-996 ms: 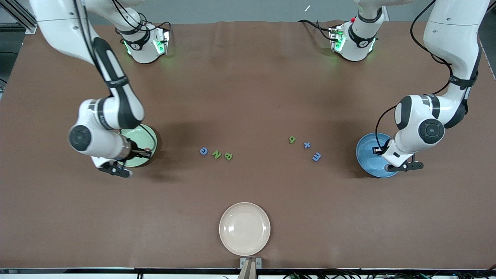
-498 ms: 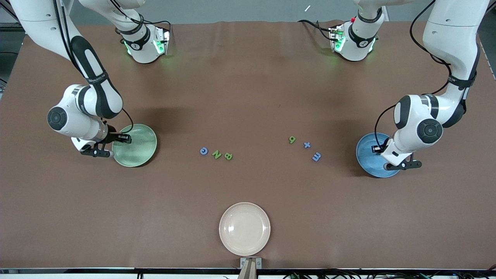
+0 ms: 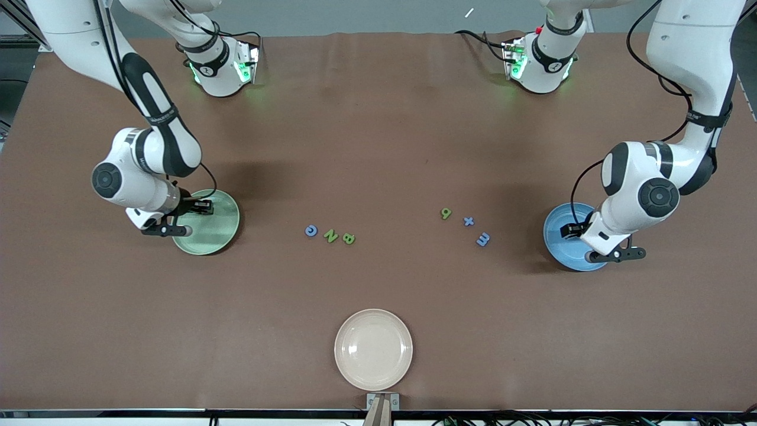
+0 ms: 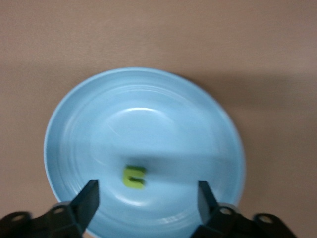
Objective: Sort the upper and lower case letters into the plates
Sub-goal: 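Grasp blue m with the left gripper while the right gripper grasps blue c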
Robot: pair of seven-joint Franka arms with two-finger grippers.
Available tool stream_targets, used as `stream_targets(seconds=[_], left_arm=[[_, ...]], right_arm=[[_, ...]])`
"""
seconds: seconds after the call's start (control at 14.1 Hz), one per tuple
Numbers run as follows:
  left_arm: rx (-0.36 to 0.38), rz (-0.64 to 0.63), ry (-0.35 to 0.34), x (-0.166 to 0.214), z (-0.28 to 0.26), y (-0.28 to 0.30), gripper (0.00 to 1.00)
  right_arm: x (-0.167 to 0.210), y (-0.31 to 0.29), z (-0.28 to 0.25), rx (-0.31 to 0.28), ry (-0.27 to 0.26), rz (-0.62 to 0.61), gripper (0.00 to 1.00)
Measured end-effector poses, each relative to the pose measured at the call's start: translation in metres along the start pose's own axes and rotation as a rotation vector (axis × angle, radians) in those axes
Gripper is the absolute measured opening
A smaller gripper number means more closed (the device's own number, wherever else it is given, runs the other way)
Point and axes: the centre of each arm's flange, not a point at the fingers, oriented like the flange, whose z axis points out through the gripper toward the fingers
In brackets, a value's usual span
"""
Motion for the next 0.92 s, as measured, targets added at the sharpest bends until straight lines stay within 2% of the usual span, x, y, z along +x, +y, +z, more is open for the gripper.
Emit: stream_targets(seconds=[0.07, 0.14, 0.28, 0.43, 0.57, 0.78, 0.92], left_arm=[[0.0, -0.035, -0.01, 0.002, -0.017, 0.016, 1.0], [-0.004, -0.079, -0.008, 0.005, -0.032, 0.033, 1.0], [-0.022, -0.195, 0.004, 0.004, -0.052, 0.071, 1.0], [-0.039, -0.374, -0.001, -0.004, -0.053, 0.115, 1.0], [-0.052, -0.561, -0.009, -0.009, -0.04, 0.16, 1.0], [-0.138, -0.759, 0.021, -0.013, -0.01, 0.218, 1.0], [-0.155, -0.798, 0.039, -0.014, 0.015, 0.236, 1.0]], right_arm=[[-0.001, -0.003, 0.001, 0.0, -0.007, -0.005, 0.34], [-0.002, -0.003, 0.002, 0.001, -0.016, -0.005, 0.39], [-0.001, -0.003, -0.001, 0.003, -0.022, -0.004, 0.59], [0.006, -0.013, -0.015, 0.007, -0.012, 0.021, 0.79], [0.021, -0.051, -0.043, 0.008, 0.002, 0.09, 0.99], [0.035, -0.138, -0.086, 0.016, 0.053, 0.192, 1.0], [0.031, -0.191, -0.09, 0.018, 0.073, 0.248, 1.0]])
